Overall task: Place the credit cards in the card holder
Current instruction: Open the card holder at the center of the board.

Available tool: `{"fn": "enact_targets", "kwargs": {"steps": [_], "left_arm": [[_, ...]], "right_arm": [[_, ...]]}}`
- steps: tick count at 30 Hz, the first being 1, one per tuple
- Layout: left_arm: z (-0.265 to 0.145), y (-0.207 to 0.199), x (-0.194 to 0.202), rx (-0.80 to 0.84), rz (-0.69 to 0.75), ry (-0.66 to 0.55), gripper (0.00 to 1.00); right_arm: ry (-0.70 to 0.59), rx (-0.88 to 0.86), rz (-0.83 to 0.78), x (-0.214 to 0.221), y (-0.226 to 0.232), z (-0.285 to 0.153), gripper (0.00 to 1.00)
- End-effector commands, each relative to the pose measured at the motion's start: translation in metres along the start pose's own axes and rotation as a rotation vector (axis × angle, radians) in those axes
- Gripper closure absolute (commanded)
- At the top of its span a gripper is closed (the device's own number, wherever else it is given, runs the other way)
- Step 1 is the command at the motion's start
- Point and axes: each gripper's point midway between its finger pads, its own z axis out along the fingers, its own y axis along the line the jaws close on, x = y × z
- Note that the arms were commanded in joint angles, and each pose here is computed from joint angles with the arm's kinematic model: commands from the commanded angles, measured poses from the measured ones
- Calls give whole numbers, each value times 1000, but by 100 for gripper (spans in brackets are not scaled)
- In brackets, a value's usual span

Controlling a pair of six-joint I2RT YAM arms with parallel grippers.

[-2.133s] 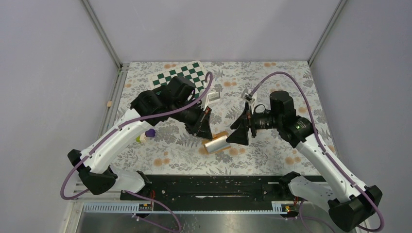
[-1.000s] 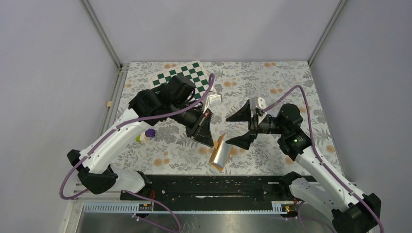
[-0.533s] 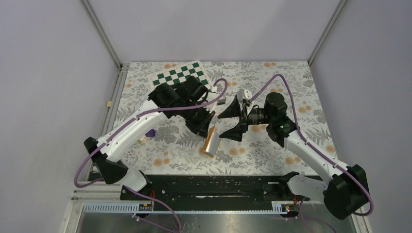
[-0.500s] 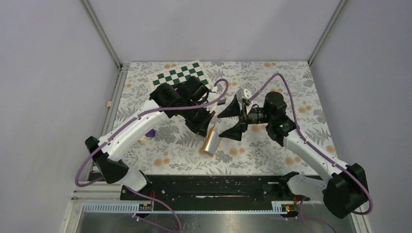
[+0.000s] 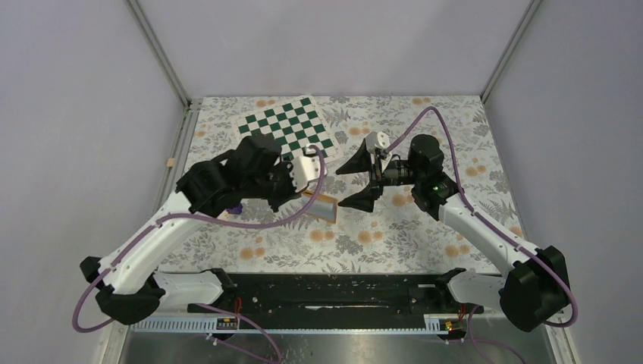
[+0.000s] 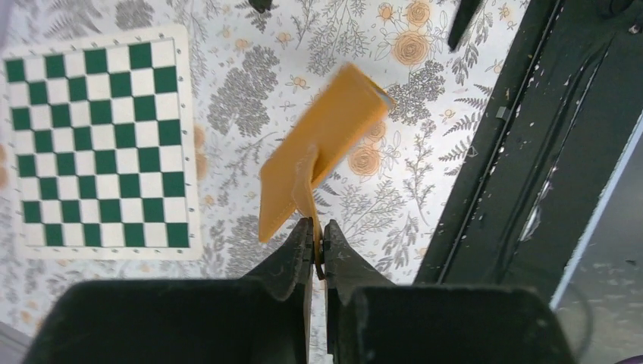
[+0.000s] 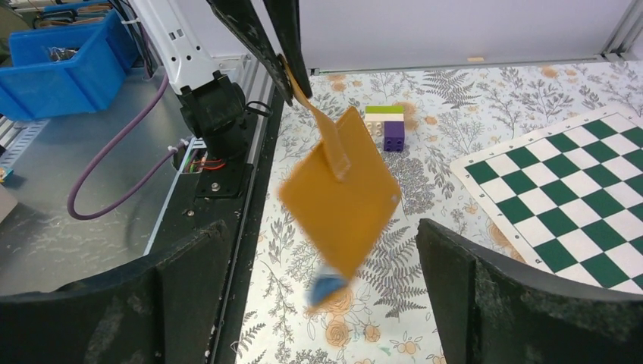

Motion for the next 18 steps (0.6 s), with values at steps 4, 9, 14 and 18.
{"fn": "enact_targets", "kwargs": {"steps": [4, 9, 14, 18], "left_arm": [[-13, -4, -32, 32, 191, -174, 100], [-14, -5, -41, 44, 156, -188, 100], [-13, -1, -48, 34, 110, -184, 100], [-12, 2, -54, 22, 79, -184, 100]], "right_arm": [[-36, -80, -91, -27, 11, 13, 1], [-22, -96, -92, -25, 20, 21, 2], [-42, -74, -62, -30, 28, 17, 3], [-29, -14, 8, -24, 29, 15, 5]]}}
